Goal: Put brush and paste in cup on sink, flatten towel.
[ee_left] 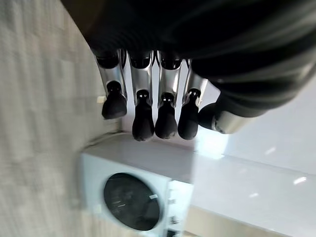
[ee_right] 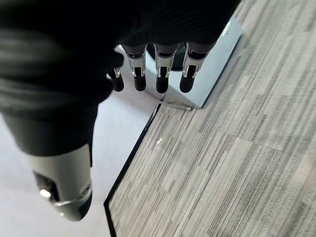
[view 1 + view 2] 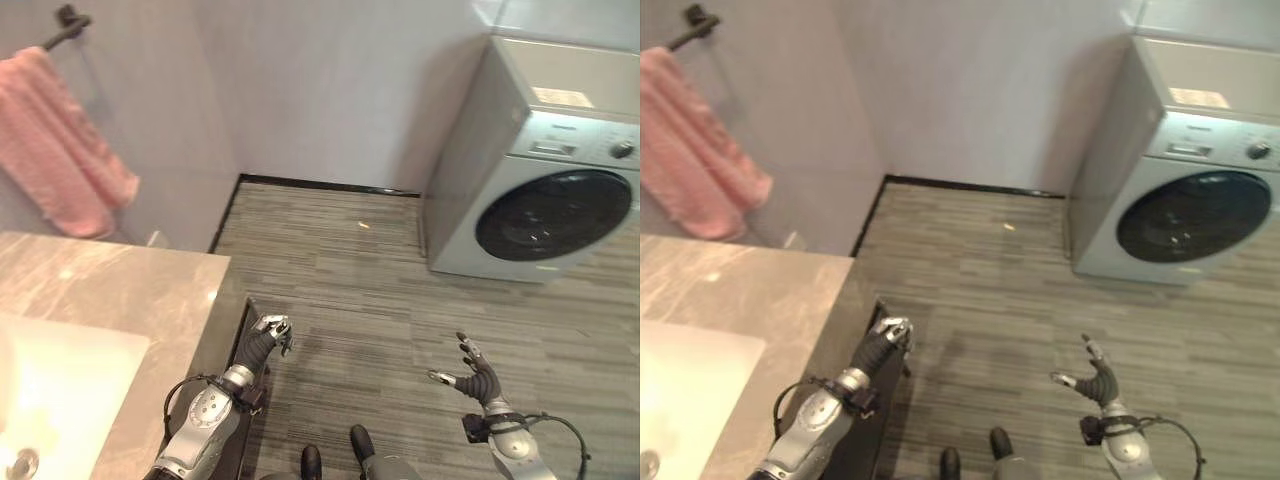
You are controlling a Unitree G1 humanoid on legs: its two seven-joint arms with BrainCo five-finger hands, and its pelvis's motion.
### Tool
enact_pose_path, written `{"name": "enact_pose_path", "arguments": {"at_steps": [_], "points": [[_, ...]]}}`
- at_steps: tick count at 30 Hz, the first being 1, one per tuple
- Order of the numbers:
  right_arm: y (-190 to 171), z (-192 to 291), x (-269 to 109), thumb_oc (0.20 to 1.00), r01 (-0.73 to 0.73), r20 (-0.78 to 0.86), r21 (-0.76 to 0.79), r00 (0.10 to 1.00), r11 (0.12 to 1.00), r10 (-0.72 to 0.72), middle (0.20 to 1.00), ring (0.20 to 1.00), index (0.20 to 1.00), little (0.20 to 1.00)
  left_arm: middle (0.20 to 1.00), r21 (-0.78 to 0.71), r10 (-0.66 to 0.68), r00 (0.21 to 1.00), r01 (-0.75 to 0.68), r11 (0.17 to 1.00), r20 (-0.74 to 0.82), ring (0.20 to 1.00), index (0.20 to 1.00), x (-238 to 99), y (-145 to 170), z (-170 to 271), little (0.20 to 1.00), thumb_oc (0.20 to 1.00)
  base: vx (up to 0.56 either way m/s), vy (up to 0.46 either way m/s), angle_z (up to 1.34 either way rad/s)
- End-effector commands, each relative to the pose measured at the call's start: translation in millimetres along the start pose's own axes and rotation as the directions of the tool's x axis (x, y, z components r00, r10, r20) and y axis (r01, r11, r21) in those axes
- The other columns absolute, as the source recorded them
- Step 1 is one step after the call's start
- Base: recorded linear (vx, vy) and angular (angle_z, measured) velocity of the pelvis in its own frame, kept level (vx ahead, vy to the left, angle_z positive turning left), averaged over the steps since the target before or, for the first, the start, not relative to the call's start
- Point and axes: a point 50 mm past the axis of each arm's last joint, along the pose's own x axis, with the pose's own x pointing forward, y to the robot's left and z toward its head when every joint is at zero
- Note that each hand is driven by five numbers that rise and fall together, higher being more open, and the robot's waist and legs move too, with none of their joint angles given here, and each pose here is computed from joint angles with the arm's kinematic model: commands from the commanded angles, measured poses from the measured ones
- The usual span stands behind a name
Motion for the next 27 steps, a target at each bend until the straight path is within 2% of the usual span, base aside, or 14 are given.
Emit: {"name": "enact_pose_path", "arguments": {"at_steps": [1, 6, 9, 12, 13, 14, 15, 17, 20, 23, 27], "points": [[-12, 11, 6, 1.0, 0.032, 0.072, -0.022, 0.997, 0.999, -0.03, 1.0, 1.0, 1.0, 1.0, 0.2, 0.085, 0.039, 0.997, -0.045, 0.995, 0.072, 0.2, 0.2, 0, 9, 11, 0.2, 0.2, -0.02, 0.073, -0.73], [-7, 9, 6, 1.0, 0.018, 0.058, -0.01, 0.998, 1.0, -0.017, 1.0, 1.0, 1.0, 1.0, 0.2, 0.073, 0.101, 0.995, -0.101, 0.992, 0.004, 0.2, 0.2, -6, 14, -6, 0.2, 0.2, 0.0, -0.004, -0.37], [-3, 3, 3, 1.0, -0.009, 0.027, -0.021, 1.0, 1.0, 0.009, 1.0, 1.0, 1.0, 1.0, 0.2, 0.086, 0.205, 0.973, -0.196, 0.977, -0.103, 0.2, 0.2, -12, 22, -32, 0.2, 0.2, 0.03, -0.089, 0.02], [-5, -17, -3, 1.0, 0.007, -0.071, 0.013, 0.997, 1.0, -0.006, 1.0, 1.0, 1.0, 1.0, 0.2, 0.128, 0.325, 0.922, -0.304, 0.944, -0.209, 0.2, 0.2, -29, 37, -56, 0.2, 0.2, 0.05, -0.133, -0.07], [-4, -29, -4, 1.0, 0.04, -0.141, 0.083, 0.99, 0.996, -0.028, 1.0, 1.0, 1.0, 1.0, 0.2, 0.119, 0.388, 0.876, -0.37, 0.921, -0.285, 0.2, 0.2, -37, 43, -72, 0.2, 0.2, 0.03, -0.124, -0.07], [-2, -37, -3, 1.0, 0.058, -0.188, 0.115, 0.981, 0.992, -0.036, 1.0, 1.0, 1.0, 1.0, 0.2, 0.138, 0.396, 0.865, -0.371, 0.918, -0.308, 0.2, 0.2, -37, 43, -77, 0.2, 0.2, 0.03, -0.178, -0.09], [3, -53, -6, 1.0, 0.068, -0.277, 0.153, 0.961, 0.986, -0.023, 1.0, 1.0, 1.0, 1.0, 0.2, 0.169, 0.407, 0.819, -0.371, 0.913, -0.405, 0.2, 0.2, -45, 44, -96, 0.2, 0.2, 0.04, -0.146, -0.22], [8, -64, -8, 1.0, 0.05, -0.344, 0.129, 0.939, 0.99, -0.003, 1.0, 1.0, 1.0, 1.0, 0.2, 0.249, 0.416, 0.8, -0.338, 0.908, -0.433, 0.2, 0.2, -43, 44, -102, 0.2, 0.2, 0.06, -0.132, -0.22], [10, -66, -9, 1.0, 0.035, -0.353, 0.124, 0.936, 0.992, 0.011, 1.0, 1.0, 1.0, 1.0, 0.2, 0.283, 0.427, 0.779, -0.328, 0.901, -0.459, 0.2, 0.2, -45, 45, -108, 0.2, 0.2, 0.05, -0.117, -0.17], [6, -62, -11, 1.0, 0.074, -0.325, 0.187, 0.946, 0.98, -0.009, 1.0, 1.0, 1.0, 1.0, 0.2, 0.3, 0.45, 0.77, -0.344, 0.89, -0.453, 0.2, 0.2, -43, 48, -107, 0.2, 0.2, 0.05, -0.179, -0.18], [5, -68, -14, 1.0, 0.084, -0.355, 0.172, 0.935, 0.981, -0.018, 1.0, 1.0, 1.0, 1.0, 0.2, 0.287, 0.448, 0.763, -0.349, 0.892, -0.467, 0.2, 0.2, -42, 45, -111, 0.2, 0.2, 0.07, -0.066, -0.39]]}}
